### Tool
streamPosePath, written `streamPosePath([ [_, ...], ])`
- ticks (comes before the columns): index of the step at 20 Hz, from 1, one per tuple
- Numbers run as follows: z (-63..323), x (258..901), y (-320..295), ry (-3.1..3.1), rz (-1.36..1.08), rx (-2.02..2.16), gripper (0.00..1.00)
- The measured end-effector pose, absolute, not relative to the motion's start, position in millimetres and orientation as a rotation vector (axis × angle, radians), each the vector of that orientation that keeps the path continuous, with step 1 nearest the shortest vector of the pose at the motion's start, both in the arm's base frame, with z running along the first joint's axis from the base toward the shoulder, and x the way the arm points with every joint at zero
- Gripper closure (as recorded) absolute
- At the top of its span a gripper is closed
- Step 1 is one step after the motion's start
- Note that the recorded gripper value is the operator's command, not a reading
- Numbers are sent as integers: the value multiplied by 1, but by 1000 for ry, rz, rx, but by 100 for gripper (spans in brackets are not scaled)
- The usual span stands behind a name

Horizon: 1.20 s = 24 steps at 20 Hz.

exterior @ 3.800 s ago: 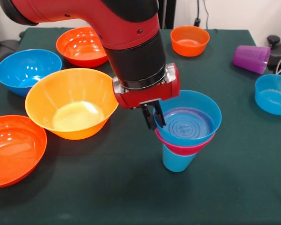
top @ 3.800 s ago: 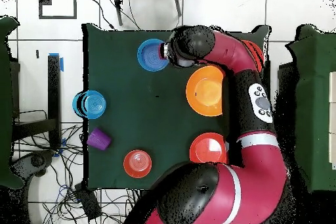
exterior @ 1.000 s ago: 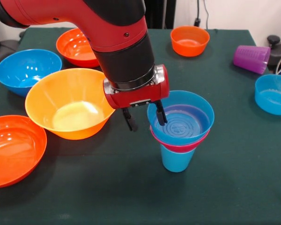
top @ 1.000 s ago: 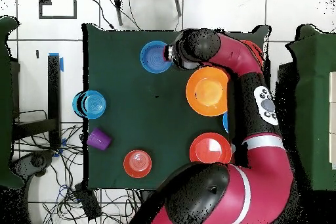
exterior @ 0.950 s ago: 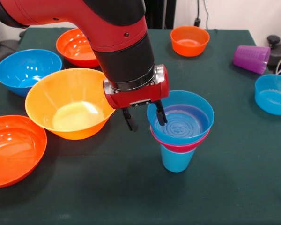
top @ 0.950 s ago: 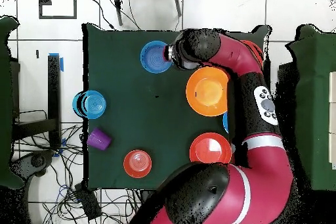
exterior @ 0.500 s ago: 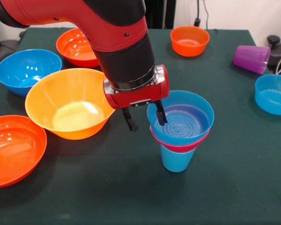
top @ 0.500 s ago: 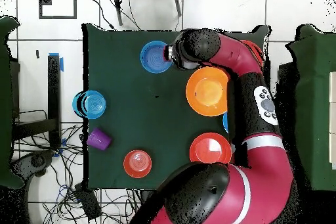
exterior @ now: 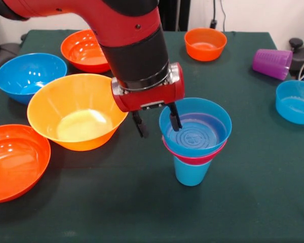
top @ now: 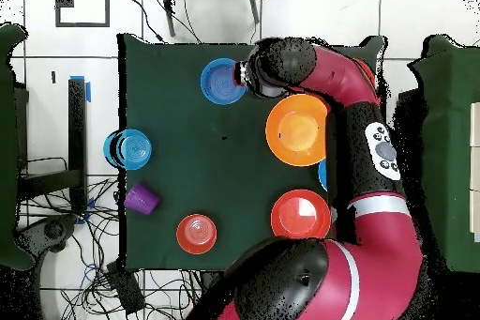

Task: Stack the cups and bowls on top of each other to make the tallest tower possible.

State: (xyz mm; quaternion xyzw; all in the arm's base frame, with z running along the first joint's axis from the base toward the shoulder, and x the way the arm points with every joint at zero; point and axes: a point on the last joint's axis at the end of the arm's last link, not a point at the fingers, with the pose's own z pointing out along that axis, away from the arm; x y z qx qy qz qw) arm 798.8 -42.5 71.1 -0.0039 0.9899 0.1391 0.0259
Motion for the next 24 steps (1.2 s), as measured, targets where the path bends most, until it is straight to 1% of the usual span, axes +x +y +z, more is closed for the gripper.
streamPosePath([
  [1,81,800,-43,3059,425,-18,0],
  [4,91,801,-44,3060,419,-25,0],
  [5,102,802,-45,3066,418,-31,0],
  [15,145,790,-40,3092,407,-72,0],
  [20,166,754,-32,3129,389,-111,0],
  [24,173,731,-32,3140,373,-117,0],
])
